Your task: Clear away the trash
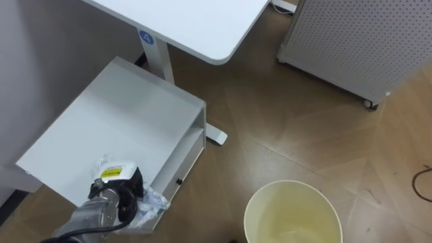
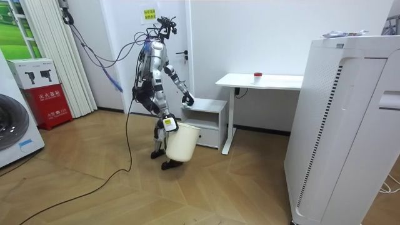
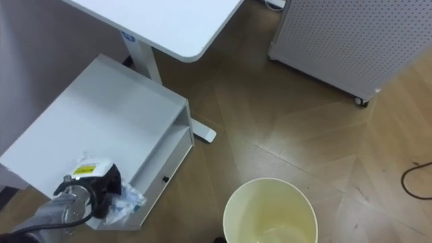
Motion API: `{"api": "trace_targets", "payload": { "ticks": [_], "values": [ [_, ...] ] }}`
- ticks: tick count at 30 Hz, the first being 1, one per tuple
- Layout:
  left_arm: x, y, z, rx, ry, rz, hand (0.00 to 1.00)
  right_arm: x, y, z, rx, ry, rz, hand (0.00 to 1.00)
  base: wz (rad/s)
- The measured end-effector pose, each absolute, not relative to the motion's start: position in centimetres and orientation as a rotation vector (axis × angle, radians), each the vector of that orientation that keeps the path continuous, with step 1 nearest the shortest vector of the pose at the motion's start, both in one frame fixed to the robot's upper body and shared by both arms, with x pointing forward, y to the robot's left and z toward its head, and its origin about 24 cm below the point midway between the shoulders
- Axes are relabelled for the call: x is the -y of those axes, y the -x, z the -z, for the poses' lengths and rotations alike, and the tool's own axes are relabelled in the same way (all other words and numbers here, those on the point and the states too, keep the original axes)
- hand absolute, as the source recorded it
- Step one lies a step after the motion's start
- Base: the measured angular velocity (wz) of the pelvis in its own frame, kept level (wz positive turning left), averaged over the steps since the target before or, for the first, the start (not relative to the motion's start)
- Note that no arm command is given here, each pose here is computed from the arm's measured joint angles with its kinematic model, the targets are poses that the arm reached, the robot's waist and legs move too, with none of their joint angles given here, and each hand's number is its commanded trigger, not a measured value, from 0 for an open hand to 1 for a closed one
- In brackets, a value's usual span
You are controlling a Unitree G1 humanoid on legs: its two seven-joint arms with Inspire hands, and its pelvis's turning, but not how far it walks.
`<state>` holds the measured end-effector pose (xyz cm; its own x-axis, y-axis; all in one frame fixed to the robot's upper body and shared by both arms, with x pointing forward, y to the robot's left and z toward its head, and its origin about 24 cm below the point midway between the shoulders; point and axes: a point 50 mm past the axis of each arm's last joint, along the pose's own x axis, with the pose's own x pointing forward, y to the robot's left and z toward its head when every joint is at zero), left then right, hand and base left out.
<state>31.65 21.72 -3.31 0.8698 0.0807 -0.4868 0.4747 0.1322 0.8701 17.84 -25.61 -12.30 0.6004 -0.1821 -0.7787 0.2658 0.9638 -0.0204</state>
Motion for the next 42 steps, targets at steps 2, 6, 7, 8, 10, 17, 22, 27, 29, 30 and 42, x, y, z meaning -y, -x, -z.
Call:
{"api": "trace_targets", "payload": {
  "ticks": [2, 6, 7, 8, 10, 17, 22, 27, 29, 30, 42],
  "values": [
    [-21.3, -31.5, 3.6, -0.482, -1.357, 0.291, 1.00, 25.6, -17.9, 12.3, -0.884, -0.090, 0.256, 1.00, 0.04],
    [-20.2, -31.2, 4.0, -0.470, -1.097, 0.249, 1.00, 25.0, -18.2, 12.2, -0.848, -0.107, 0.259, 1.00, 0.02],
    [-20.0, -31.1, 4.1, -0.468, -1.059, 0.242, 1.00, 24.9, -18.2, 12.2, -0.845, -0.111, 0.257, 1.00, 0.00],
    [-19.5, -30.9, 4.3, -0.459, -0.986, 0.232, 1.00, 24.6, -18.3, 12.2, -0.834, -0.113, 0.250, 1.00, 0.03],
    [-18.4, -30.5, 4.5, -0.437, -0.895, 0.239, 1.00, 24.2, -18.7, 12.0, -0.816, -0.121, 0.233, 1.00, 0.02],
    [-13.2, -27.8, 6.5, -0.412, -0.620, 0.409, 1.00, 20.2, -19.8, 11.9, -0.760, -0.131, 0.100, 1.00, -0.02],
    [-10.2, -25.5, 8.0, -0.450, -0.548, 0.532, 1.00, 18.2, -20.5, 11.7, -0.727, -0.111, 0.008, 1.00, -0.03],
    [-8.7, -25.0, 8.0, -0.411, -0.554, 0.599, 1.00, 17.0, -20.5, 11.8, -0.727, -0.103, -0.069, 1.00, 0.00],
    [-8.4, -24.8, 8.0, -0.394, -0.556, 0.619, 1.00, 16.8, -20.2, 12.0, -0.737, -0.096, -0.097, 1.00, 0.00],
    [-8.4, -24.7, 8.1, -0.394, -0.561, 0.624, 1.00, 16.8, -20.1, 12.0, -0.741, -0.096, -0.101, 1.00, 0.00],
    [-8.5, -23.6, 8.6, -0.400, -0.555, 0.630, 0.00, 16.6, -19.5, 12.4, -0.757, -0.108, -0.107, 1.00, 0.00]
  ]
}}
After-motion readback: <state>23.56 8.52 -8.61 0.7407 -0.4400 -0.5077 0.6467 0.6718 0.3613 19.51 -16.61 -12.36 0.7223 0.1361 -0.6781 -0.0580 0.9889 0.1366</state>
